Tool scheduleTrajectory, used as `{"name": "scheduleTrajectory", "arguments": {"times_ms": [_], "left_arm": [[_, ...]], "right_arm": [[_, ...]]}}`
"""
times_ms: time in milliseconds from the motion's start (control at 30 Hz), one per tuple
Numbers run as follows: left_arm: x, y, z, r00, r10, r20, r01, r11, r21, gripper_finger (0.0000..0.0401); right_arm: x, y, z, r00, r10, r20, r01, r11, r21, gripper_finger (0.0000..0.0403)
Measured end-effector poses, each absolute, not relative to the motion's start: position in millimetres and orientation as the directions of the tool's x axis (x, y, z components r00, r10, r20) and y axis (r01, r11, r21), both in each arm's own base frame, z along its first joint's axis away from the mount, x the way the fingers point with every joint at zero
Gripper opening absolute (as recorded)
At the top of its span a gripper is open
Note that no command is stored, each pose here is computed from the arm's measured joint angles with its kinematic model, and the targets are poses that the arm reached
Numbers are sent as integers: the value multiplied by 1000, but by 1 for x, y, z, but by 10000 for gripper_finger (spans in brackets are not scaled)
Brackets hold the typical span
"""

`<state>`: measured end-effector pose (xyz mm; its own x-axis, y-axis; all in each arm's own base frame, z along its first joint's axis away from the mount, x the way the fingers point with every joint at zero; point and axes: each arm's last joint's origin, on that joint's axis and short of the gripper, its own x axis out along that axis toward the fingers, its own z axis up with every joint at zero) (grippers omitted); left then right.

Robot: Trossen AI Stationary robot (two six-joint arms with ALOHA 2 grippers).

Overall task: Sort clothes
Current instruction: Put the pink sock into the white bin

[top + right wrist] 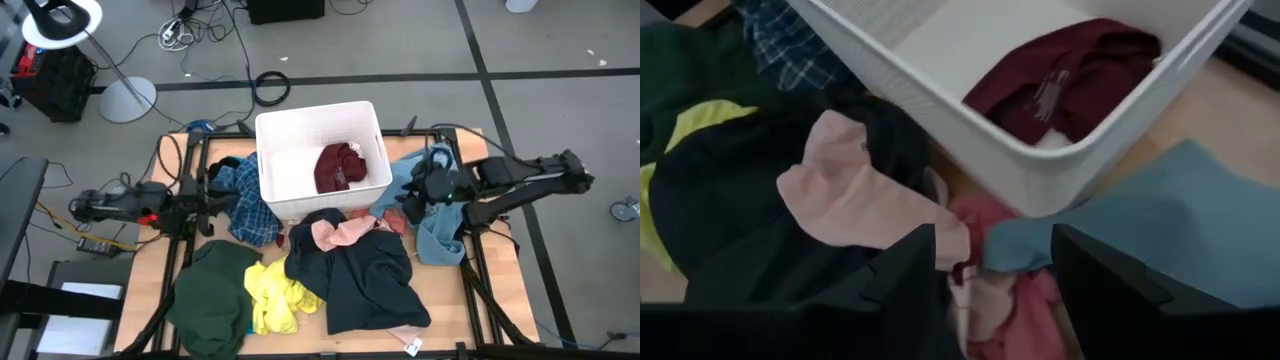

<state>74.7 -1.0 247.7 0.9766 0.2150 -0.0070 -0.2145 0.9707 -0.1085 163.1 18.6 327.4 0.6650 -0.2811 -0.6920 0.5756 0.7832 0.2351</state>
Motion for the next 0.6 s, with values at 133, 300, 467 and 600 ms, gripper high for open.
{"name": "scheduleTrajectory", "arguments": {"times_ms": [133,300,467,600], "left_arm": [[74,-1,274,970,217,-113,-226,972,-67,90],[91,-5,294,932,180,-314,-199,980,-30,90],[113,-15,310,896,113,-429,-140,990,-32,90],[126,-25,318,888,69,-455,-101,994,-47,90]], "right_arm": [[172,29,315,673,-281,-685,567,790,234,201],[181,41,306,688,-255,-680,525,821,223,201],[193,57,297,683,-217,-698,459,870,179,200],[205,69,287,673,-195,-714,419,895,150,199]]}}
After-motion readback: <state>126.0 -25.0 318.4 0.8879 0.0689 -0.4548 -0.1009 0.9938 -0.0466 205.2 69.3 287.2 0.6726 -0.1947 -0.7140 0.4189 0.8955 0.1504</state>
